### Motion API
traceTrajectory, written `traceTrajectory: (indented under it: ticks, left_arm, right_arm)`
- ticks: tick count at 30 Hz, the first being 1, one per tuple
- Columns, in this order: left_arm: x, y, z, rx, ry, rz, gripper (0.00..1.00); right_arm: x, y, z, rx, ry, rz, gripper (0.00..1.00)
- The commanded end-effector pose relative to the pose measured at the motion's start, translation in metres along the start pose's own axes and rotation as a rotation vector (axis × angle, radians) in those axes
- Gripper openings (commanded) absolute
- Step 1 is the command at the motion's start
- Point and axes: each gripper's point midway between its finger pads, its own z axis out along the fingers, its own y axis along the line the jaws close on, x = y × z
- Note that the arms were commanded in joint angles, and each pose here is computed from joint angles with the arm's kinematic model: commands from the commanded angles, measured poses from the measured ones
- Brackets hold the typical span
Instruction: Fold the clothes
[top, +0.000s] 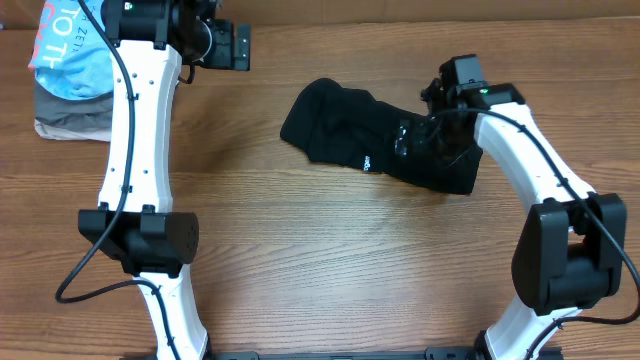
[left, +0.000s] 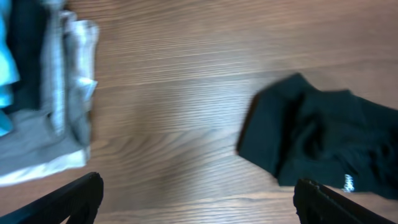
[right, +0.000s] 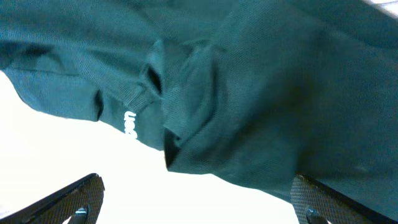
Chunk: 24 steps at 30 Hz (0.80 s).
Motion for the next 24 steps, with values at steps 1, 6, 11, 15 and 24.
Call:
traceTrajectory:
  ticks: [1,6,11,15,24]
  left_arm:
    - [0.012,-0.022,0.038,0.161,0.081,0.088,1.00]
    - [0.031,-0.042,0.099,0.305,0.166,0.201,1.00]
    - [0.047,-0.053,0.151,0.373,0.212,0.295,1.00]
    - [0.059,-0.068,0.182,0.435,0.224,0.348,1.00]
    - [0.081,-0.101,0.227,0.471,0.259,0.404,1.00]
  right_arm:
    - [-0.026,-0.009,-0.026,0.001,-0.077,0.031,1.00]
    - [-0.023,-0.033,-0.039,0.020,-0.057,0.079,1.00]
    - [-0.020,-0.049,-0.043,0.031,-0.044,0.111,1.00]
    - [-0.021,-0.053,-0.044,0.033,-0.045,0.120,1.00]
    - [-0.021,-0.053,-0.044,0.033,-0.045,0.121,0.98]
